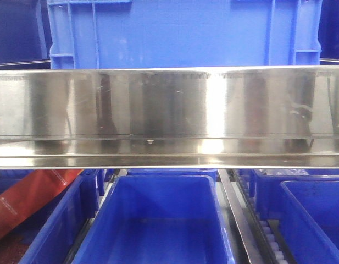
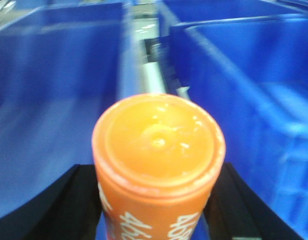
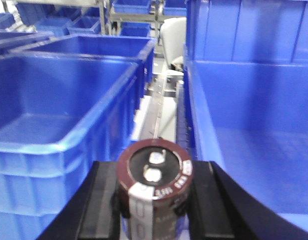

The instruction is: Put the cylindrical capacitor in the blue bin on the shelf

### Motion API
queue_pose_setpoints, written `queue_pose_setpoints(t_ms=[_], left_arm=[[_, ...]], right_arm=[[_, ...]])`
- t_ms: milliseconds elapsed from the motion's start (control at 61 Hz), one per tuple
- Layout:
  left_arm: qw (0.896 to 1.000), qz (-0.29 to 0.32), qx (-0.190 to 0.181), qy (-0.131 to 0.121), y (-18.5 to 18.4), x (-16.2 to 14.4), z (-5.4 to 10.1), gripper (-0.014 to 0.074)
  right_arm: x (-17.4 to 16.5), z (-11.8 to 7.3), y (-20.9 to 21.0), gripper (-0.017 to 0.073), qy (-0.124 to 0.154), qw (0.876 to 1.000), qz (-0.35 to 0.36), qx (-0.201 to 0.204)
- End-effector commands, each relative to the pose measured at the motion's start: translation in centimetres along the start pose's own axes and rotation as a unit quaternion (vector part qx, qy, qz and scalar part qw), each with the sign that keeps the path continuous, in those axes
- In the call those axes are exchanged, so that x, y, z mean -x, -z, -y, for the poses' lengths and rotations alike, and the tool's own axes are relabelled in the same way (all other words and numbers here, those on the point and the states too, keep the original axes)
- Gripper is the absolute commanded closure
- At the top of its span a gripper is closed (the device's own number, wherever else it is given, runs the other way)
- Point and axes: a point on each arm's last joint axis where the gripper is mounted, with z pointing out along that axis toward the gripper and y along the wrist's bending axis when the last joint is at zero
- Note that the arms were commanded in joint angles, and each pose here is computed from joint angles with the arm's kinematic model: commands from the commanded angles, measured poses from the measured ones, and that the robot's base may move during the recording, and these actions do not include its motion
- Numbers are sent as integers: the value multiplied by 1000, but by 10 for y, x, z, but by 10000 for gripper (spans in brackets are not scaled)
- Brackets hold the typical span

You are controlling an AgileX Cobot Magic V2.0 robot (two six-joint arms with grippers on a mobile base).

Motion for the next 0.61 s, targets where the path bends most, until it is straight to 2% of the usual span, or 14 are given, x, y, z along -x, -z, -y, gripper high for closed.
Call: queue_pose_setpoints(t_ms=[0,180,361,475,590], left_arm=[[999,29,-42,-20,-12,27,14,705],[990,34,-125,-58,-54,80,64,705],[982,32,-170,-72,-103,111,111,705],[981,-4,-179,-81,-144,109,137,705],[978,-51,-181,-86,-177,97,151,705]], right_arm=[[4,0,1,629,-5,1000,21,2],[4,0,1,629,-5,1000,19,2],[4,0,1,629,-5,1000,18,2],[4,0,1,629,-5,1000,18,2],[3,0,1,629,-5,1000,17,2]])
